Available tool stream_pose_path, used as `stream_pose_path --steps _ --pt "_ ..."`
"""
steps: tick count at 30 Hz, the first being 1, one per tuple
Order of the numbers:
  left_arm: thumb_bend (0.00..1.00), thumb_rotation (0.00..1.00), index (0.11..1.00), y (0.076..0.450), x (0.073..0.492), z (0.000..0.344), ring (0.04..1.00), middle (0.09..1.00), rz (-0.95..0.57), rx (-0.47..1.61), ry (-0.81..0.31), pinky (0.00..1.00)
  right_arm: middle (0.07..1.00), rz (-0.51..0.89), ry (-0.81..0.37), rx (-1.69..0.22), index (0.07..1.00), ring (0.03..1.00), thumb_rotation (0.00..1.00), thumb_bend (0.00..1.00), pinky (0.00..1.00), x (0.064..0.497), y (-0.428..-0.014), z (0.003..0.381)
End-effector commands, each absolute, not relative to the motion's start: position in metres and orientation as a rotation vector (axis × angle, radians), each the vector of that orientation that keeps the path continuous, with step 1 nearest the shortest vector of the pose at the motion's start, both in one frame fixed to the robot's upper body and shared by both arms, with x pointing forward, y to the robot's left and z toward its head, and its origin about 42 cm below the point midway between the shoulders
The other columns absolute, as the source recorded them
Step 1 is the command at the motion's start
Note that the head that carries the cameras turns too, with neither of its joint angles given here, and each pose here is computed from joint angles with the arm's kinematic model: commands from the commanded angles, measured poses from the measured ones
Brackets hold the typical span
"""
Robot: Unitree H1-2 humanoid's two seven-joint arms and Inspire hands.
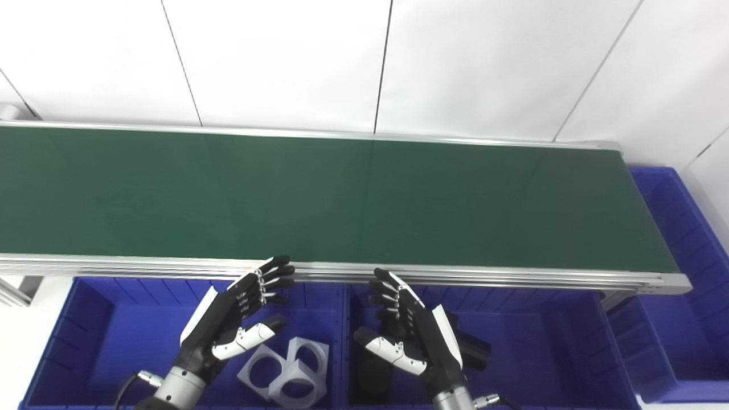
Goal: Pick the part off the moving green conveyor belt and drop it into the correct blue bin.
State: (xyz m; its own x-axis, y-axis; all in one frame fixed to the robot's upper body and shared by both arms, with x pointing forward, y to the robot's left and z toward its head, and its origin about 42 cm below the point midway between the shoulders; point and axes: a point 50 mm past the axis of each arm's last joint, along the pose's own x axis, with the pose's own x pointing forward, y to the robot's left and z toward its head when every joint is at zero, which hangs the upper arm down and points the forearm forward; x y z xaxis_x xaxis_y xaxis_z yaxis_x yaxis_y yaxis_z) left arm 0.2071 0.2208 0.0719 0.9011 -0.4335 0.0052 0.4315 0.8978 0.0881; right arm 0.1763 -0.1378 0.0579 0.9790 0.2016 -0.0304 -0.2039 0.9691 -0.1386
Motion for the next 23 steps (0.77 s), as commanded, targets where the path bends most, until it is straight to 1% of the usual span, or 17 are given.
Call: stream_pose_path --steps 1,5,10,23 --pt "0.84 0.54 0.867 0.217 0.208 0.084 0.797 0.84 -0.458 0.08 -0.067 0.69 0.826 0.192 -0.018 -0.129 0.875 0.771 0.54 0.71 0.68 0.179 -0.137 0.07" --pt "0.86 0.51 0.872 0.213 0.205 0.086 0.796 0.841 -0.466 0.067 -0.059 0.71 0.826 0.188 -0.024 -0.136 0.874 0.772 0.55 0.71 0.69 0.179 -0.142 0.074" --pt "0.87 0.5 0.877 0.208 0.203 0.084 0.797 0.851 -0.461 0.066 -0.06 0.7 0.816 0.188 -0.033 -0.136 0.872 0.766 0.53 0.7 0.68 0.178 -0.146 0.075" --pt "0.9 0.48 0.869 0.195 0.192 0.085 0.809 0.847 -0.457 0.049 -0.057 0.74 0.815 0.186 -0.039 -0.116 0.87 0.764 0.51 0.69 0.68 0.172 -0.152 0.07"
